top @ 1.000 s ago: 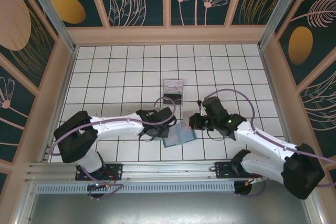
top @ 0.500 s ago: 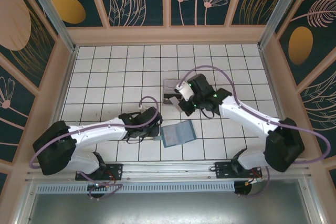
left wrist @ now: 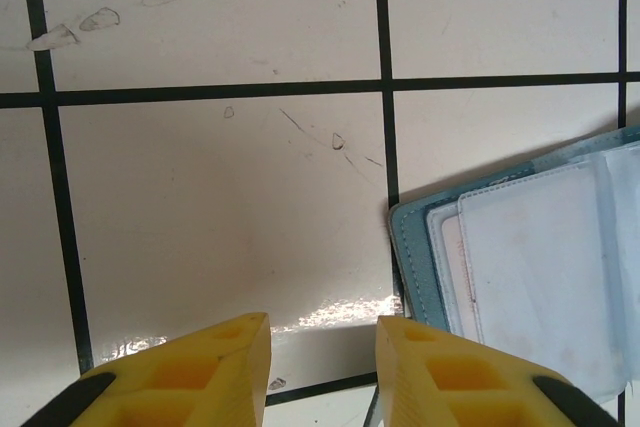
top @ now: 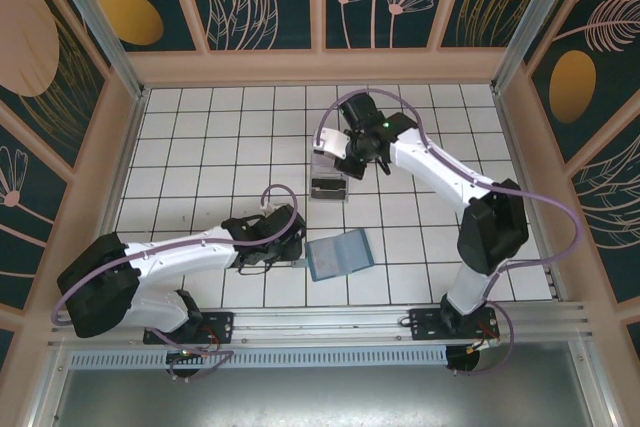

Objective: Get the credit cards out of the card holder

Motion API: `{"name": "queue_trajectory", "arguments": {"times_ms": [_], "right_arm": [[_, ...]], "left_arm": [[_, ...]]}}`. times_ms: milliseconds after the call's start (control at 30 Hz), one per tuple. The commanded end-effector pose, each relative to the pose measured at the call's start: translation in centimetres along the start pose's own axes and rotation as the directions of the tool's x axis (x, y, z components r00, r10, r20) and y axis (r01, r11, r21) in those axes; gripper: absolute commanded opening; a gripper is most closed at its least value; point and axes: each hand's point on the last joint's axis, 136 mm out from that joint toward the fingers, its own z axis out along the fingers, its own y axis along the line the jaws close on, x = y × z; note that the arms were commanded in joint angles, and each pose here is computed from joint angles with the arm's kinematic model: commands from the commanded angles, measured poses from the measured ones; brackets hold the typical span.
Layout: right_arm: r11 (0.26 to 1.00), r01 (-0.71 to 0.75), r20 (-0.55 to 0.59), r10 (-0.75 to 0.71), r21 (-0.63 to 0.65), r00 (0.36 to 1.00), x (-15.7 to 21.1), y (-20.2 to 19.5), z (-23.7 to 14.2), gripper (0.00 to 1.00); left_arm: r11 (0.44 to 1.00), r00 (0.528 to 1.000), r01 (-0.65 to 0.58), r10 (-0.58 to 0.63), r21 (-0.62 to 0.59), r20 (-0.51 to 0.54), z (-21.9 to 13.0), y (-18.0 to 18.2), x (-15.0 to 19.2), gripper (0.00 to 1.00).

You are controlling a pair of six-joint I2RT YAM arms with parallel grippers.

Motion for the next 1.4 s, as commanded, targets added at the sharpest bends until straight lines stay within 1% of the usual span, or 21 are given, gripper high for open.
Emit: {"name": "queue_trajectory", "arguments": {"times_ms": [0, 233, 400, 467, 533, 800, 967, 1000, 1100, 1167, 1200, 1367], "right_arm": [[0.996, 0.081, -0.043, -0.082, -0.043, 0.996, 0.5, -1.1, 0.3, 0.00], [0.992, 0.092, -0.071, -0.098, -0.084, 0.993, 0.1, -3.2, 2.4, 0.00], [0.987, 0.092, -0.095, -0.105, -0.133, 0.990, 0.3, -3.2, 4.0, 0.00], [0.986, 0.084, -0.110, -0.101, -0.146, 0.989, 0.7, -3.2, 4.6, 0.00], [0.984, 0.074, -0.116, -0.093, -0.160, 0.989, 0.9, -3.1, 5.0, 0.00], [0.979, 0.058, -0.166, -0.092, -0.194, 0.982, 2.0, -2.8, 7.0, 0.00], [0.980, 0.049, -0.190, -0.086, -0.193, 0.978, 2.4, -2.9, 7.8, 0.00], [0.981, 0.048, -0.189, -0.085, -0.188, 0.978, 2.3, -3.0, 7.8, 0.01], [0.985, 0.057, -0.186, -0.087, -0.160, 0.979, 1.8, -3.5, 7.6, 0.10], [0.989, 0.062, -0.185, -0.087, -0.136, 0.979, 1.4, -3.8, 7.5, 0.19], [0.991, 0.067, -0.184, -0.087, -0.114, 0.979, 1.2, -4.2, 7.4, 0.21], [0.997, 0.075, -0.180, -0.071, 0.014, 0.981, 0.5, -6.3, 6.4, 0.24]], "left_arm": [[1.000, 1.000, 0.012, -0.012, 0.000, -0.012, -0.1, -0.1, 0.0, 0.34], [1.000, 1.000, 0.022, -0.022, 0.013, -0.014, -0.4, -0.2, 0.0, 0.33], [1.000, 0.999, 0.027, -0.027, 0.006, -0.016, -0.5, 0.1, 0.1, 0.33], [1.000, 0.999, 0.029, -0.029, 0.011, -0.017, -0.7, 0.1, 0.2, 0.31], [0.999, 0.999, 0.031, -0.031, 0.011, -0.019, -0.7, 0.2, 0.3, 0.31], [0.999, 0.999, 0.035, -0.034, 0.016, -0.010, -1.0, 0.0, 0.0, 0.30], [0.999, 0.999, 0.041, -0.041, 0.011, -0.008, -1.2, 0.2, 0.1, 0.30], [0.999, 0.999, 0.042, -0.042, 0.011, -0.007, -1.2, 0.3, 0.1, 0.30], [0.999, 0.999, 0.041, -0.041, 0.012, -0.008, -1.3, 0.3, 0.1, 0.30], [0.999, 0.999, 0.042, -0.041, 0.011, -0.006, -1.3, 0.3, 0.1, 0.30], [0.999, 0.999, 0.043, -0.043, 0.009, -0.007, -1.3, 0.4, 0.1, 0.30], [0.999, 0.999, 0.046, -0.046, 0.013, -0.001, -1.4, 0.4, 0.1, 0.30]]}}
